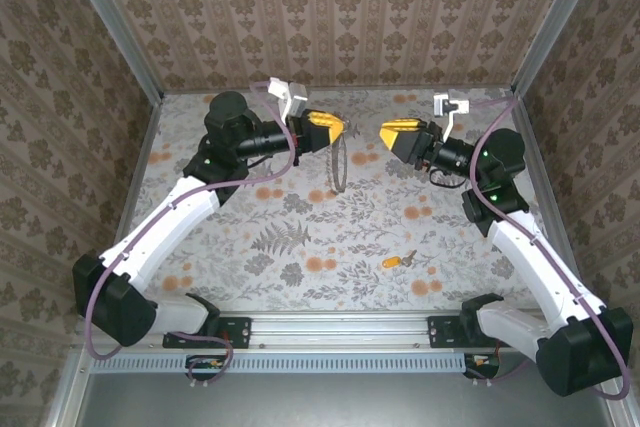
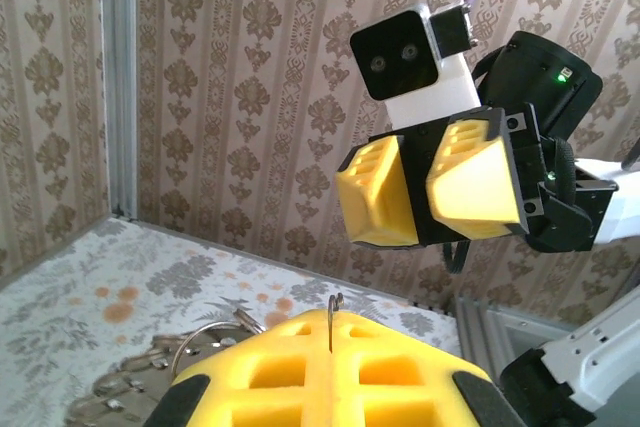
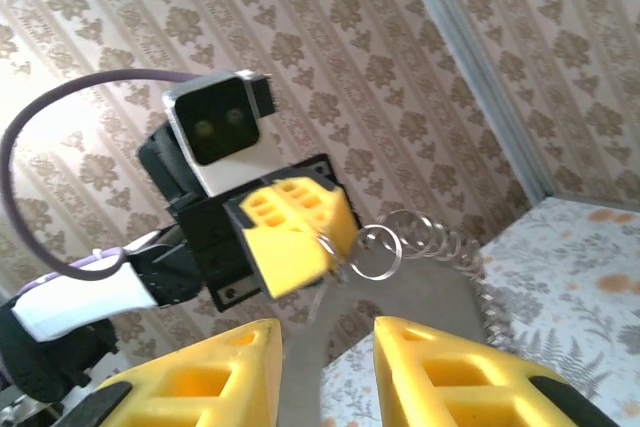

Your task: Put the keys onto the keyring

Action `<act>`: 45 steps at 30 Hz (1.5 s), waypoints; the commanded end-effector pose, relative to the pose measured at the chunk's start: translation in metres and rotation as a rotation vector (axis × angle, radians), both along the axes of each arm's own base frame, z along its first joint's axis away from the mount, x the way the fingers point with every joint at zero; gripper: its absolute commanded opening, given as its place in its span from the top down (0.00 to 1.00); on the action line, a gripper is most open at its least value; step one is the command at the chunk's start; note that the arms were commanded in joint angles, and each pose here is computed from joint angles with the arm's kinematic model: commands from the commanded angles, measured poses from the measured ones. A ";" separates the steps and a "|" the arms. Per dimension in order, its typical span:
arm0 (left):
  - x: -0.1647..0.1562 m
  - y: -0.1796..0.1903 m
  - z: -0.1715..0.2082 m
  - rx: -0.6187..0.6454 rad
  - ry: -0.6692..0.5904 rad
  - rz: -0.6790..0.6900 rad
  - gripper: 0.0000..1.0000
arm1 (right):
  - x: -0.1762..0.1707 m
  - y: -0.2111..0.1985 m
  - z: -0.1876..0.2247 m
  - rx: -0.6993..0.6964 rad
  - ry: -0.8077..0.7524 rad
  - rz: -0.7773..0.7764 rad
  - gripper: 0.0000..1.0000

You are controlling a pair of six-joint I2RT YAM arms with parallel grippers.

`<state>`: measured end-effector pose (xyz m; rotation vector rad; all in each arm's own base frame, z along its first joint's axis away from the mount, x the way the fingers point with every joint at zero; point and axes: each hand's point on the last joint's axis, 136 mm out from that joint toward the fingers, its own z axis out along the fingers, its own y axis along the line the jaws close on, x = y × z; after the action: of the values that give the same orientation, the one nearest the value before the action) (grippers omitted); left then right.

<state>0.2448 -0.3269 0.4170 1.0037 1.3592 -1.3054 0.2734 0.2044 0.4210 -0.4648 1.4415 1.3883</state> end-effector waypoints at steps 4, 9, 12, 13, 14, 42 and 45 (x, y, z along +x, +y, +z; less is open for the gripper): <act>-0.017 0.007 0.029 -0.048 0.022 -0.051 1.00 | -0.016 0.020 0.027 0.010 -0.095 0.077 0.70; -0.023 0.011 0.029 -0.054 0.025 -0.054 1.00 | -0.015 0.030 0.026 0.009 -0.082 0.102 0.72; -0.026 0.012 0.030 -0.053 0.025 -0.064 1.00 | -0.017 0.036 0.026 0.002 -0.083 0.115 0.73; -0.027 0.012 0.029 -0.051 0.026 -0.069 1.00 | -0.016 0.039 0.025 -0.001 -0.079 0.118 0.73; -0.027 0.011 0.029 -0.050 0.027 -0.072 1.00 | -0.016 0.041 0.025 -0.002 -0.078 0.124 0.73; -0.032 0.003 0.023 -0.023 0.029 -0.143 1.00 | -0.001 0.057 0.014 -0.025 -0.044 0.140 0.76; -0.032 0.002 0.022 -0.018 0.033 -0.147 1.00 | -0.003 0.059 0.014 -0.027 -0.044 0.154 0.76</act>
<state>0.2221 -0.3250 0.4222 1.0470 1.3829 -1.4383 0.2754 0.2607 0.4211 -0.5898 1.4609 1.4780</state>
